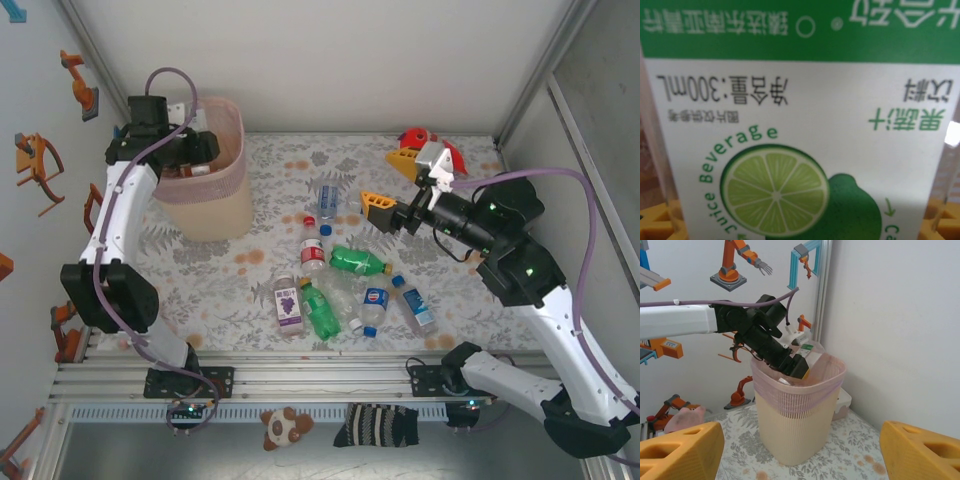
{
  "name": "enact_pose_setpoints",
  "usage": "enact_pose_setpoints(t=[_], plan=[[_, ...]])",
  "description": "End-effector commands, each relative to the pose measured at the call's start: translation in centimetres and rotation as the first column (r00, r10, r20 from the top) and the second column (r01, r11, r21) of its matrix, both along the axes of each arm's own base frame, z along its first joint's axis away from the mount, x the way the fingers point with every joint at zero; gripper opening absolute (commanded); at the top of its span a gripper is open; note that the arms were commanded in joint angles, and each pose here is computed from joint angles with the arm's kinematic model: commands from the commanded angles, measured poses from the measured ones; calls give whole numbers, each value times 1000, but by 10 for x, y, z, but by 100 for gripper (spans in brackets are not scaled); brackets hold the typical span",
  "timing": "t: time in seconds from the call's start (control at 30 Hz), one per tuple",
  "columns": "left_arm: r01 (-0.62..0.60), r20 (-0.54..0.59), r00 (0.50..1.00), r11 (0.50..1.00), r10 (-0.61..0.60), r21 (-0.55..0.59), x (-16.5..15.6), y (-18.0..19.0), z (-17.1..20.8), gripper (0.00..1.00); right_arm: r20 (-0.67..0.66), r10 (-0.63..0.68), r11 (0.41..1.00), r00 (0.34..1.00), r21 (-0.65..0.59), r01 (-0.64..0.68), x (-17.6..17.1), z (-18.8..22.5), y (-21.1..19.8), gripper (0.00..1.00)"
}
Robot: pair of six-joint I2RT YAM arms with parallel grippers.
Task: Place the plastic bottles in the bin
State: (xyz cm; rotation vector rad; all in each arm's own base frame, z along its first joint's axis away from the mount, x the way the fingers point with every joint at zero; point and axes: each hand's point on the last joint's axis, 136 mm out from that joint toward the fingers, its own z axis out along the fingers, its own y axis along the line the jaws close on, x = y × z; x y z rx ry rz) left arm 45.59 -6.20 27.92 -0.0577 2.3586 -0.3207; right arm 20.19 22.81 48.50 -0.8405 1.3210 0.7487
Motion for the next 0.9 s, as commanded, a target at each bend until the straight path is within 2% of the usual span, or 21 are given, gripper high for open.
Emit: enact_pose_setpoints(t=[0.0,0.2,0.3,0.6,0.7,0.87], plan=[[-47,-87,995,999,46,-11,-4,5,-12,59,-11,-6,1000,1000,0,6,2,-4,1,80],[-52,-227,973,999,53,11,-7,6,-46,63,-22,-10,1000,1000,-4,10,5,-6,3,79],[-60,-256,965,998,61,13,-8,7,-55,67,-28,-19,1000,999,-7,19,8,-8,3,79],[-55,-223,973,998,58,17,-7,7,-42,76,-53,-43,999,998,-23,42,16,-14,3,79],[-51,-205,977,999,54,19,-7,8,-34,83,-50,-51,998,997,-25,50,17,-13,3,79],[-48,-178,983,999,50,15,-8,7,-21,84,-66,-81,996,995,-54,77,23,-18,2,79]])
